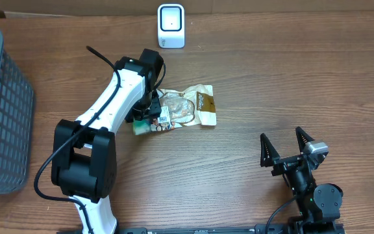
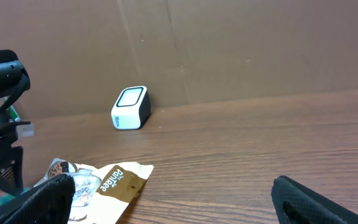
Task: Scan the item barcode
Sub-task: 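Carry the Kleenex pack to the scanner and set it beside the bag, then reach into the basket and grasp the green wipes packet with left gripper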
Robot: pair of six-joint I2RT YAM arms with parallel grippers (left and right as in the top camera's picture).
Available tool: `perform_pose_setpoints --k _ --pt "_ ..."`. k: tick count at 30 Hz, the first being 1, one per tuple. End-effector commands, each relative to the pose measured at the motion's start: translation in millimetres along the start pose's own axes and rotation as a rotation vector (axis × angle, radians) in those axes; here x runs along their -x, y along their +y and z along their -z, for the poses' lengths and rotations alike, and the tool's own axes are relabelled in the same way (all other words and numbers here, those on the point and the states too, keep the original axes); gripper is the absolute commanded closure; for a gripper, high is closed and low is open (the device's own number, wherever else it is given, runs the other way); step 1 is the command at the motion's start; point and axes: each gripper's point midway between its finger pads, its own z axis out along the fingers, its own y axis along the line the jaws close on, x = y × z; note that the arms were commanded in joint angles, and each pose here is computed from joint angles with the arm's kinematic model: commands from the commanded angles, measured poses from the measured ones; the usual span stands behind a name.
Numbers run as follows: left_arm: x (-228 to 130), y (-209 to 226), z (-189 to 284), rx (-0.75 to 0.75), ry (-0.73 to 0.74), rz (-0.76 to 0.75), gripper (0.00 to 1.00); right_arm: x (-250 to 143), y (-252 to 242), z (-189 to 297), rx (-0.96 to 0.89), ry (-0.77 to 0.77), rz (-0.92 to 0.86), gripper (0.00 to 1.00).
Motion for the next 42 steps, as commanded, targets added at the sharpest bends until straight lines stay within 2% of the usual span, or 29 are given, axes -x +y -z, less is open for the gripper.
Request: perform_pose_setpoints --k 1,4,7,8,10,12,15,17,22,26,30,35,39,42 --pt "10 1 19 -0.016 -0.035 0.013 0.39 -3 1 0 0.004 0.002 0.001 0.0" --pt "22 0 50 -0.043 -0.079 0.016 0.39 -3 1 0 0.004 0.002 0.0 0.0" --pt "40 4 100 -0.1 -0.172 0.038 0.39 -3 1 0 0.004 0.002 0.001 0.0" --pt "53 11 140 -0.15 -0.261 0.056 0.36 -3 1 0 0.004 0.002 0.0 0.0" --pt "65 25 183 -0.198 -0.362 0.083 0.27 -3 1 0 0.004 0.002 0.001 0.0" --pt "74 50 222 -0.227 -0.465 0.123 0.18 -3 1 0 0.004 0.002 0.0 0.0" --pt "77 109 259 -0.195 -0.566 0.246 0.12 -3 1 0 0.004 0.002 0.0 0.0" --pt "72 155 267 -0.165 -0.58 0.355 0.11 -3 1 0 0.004 0.002 0.0 0.0" --pt "40 276 248 -0.078 -0.486 0.731 0.11 -3 1 0 0.004 0.002 0.0 0.0" --pt "7 362 221 0.023 -0.41 0.98 0.18 -3 1 0 0.004 0.002 0.001 0.0" --pt "-17 415 184 0.078 -0.339 1.165 0.18 -3 1 0 0.004 0.002 0.0 0.0" --pt "-28 455 136 0.146 -0.283 1.176 0.16 -3 1 0 0.004 0.002 0.0 0.0" --pt "-29 468 98 0.161 -0.233 1.112 0.14 -3 1 0 0.004 0.002 0.0 0.0" --pt "-22 470 65 0.164 -0.196 1.006 0.14 -3 1 0 0.004 0.002 0.0 0.0"
